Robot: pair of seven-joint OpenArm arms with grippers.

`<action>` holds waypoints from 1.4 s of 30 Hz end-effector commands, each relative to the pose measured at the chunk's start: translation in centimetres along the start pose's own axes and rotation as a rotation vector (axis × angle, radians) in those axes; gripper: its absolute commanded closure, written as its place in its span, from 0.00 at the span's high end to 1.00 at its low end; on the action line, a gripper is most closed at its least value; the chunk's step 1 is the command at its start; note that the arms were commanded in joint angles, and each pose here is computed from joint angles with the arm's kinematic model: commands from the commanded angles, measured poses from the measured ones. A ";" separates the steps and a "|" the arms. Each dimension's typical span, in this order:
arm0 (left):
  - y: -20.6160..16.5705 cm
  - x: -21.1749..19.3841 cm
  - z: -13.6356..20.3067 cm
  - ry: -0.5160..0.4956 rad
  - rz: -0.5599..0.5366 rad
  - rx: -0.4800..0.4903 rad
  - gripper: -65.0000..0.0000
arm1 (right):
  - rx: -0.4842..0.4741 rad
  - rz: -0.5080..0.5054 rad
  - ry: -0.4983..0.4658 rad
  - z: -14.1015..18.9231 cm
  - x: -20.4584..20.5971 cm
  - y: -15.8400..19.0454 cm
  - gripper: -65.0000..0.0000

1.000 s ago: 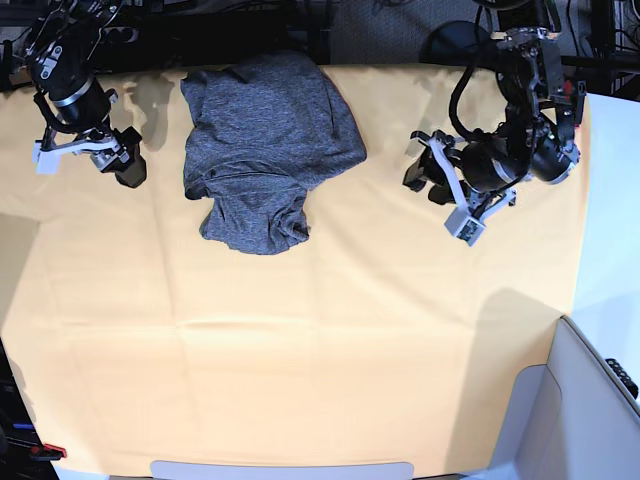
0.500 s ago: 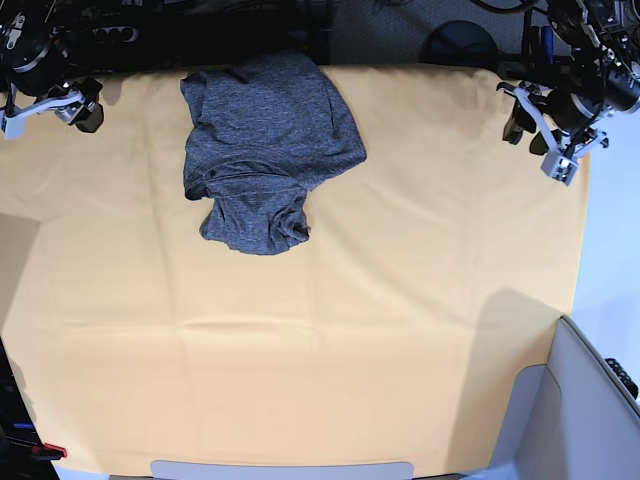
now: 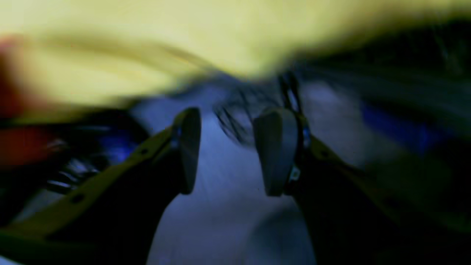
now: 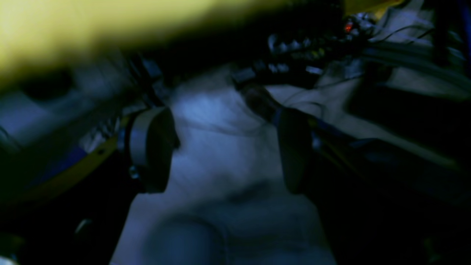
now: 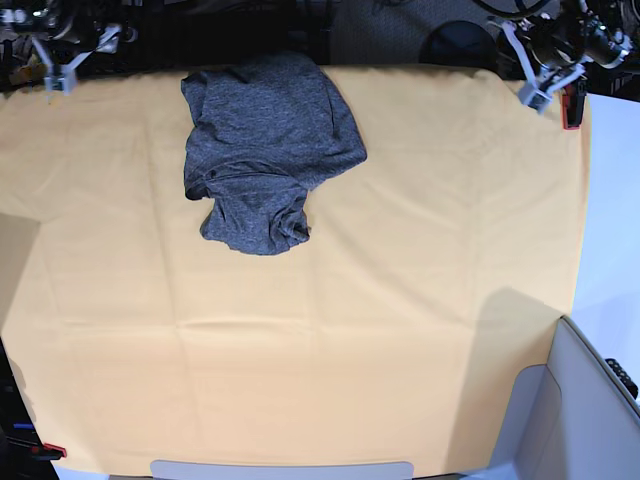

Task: Fold the T-shirt properly

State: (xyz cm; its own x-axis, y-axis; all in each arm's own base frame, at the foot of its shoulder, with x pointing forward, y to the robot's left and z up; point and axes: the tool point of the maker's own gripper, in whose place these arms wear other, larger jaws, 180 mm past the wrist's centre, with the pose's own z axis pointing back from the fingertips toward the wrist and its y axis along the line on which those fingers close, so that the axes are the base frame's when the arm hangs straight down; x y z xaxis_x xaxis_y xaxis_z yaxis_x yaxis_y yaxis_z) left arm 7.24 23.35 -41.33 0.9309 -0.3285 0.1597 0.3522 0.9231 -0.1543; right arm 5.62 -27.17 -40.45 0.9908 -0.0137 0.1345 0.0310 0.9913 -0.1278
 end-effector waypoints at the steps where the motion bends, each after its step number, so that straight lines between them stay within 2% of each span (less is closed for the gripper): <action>1: -0.9 -1.9 -1.4 0.076 -0.015 -0.038 0.42 | -0.009 0.072 0.015 -1.0 -0.6 1.6 0.67; 5: -6.1 -7.7 -9.2 0.198 -0.057 -0.209 0.42 | -0.124 0.450 0.008 -7.1 -3.1 6.0 0.67; 7: -8.2 -9.6 -12.4 0.210 -0.089 -0.263 0.42 | -0.138 0.614 0.025 -10.9 -5.5 7.8 0.67; 8: -9.0 -10.4 -13.8 0.213 -0.095 -0.288 0.42 | -0.129 0.668 0.046 -12.7 -7.1 8.5 0.67; 10: -9.8 -12.6 -16.4 0.237 -0.056 -0.290 0.42 | -0.076 0.697 0.089 -16.1 -10.1 9.7 0.67; 12: -10.2 -13.3 -18.3 0.239 -0.022 -0.278 0.42 | -0.011 0.671 0.106 -18.3 -12.2 11.0 0.67; 15: -10.3 -13.6 -21.1 0.222 0.011 -0.222 0.42 | 0.088 0.567 0.080 -20.6 -13.7 13.5 0.68; 19: -10.0 -12.3 -23.7 0.172 0.047 -0.128 0.42 | 0.147 0.402 0.010 -21.8 -12.2 16.0 0.68; 21: -10.2 -10.4 -24.5 0.137 0.056 -0.099 0.42 | 0.157 0.345 -0.006 -22.0 -10.7 17.1 0.68; 24: -11.4 -8.1 -25.2 0.101 0.062 -0.108 0.42 | 0.175 0.259 -0.022 -22.0 -9.3 18.7 0.68; 28: -13.5 -7.0 -25.6 0.075 0.080 -0.137 0.42 | 0.184 0.112 0.051 -22.0 -9.7 19.5 0.68; 33: -13.7 -5.0 -25.9 0.014 0.248 -0.123 0.42 | 0.190 -0.066 0.081 -22.0 -9.8 19.7 0.68; 37: -13.0 -4.3 -25.9 -0.020 0.368 -0.101 0.42 | 0.194 -0.155 0.080 -22.0 -9.2 19.8 0.68; 42: -13.5 -2.5 -26.1 -0.048 0.379 -0.111 0.42 | 0.198 -0.213 0.082 -22.0 -9.0 20.0 0.68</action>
State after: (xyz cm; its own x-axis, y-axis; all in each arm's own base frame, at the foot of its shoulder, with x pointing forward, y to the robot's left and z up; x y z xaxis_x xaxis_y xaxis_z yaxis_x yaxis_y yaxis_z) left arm 2.41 6.86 -65.21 0.9936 0.0380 0.1065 -0.0036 0.9521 -0.3059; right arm 0.23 -10.32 -65.88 0.9745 -0.2173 0.0556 0.2124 0.9737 0.0830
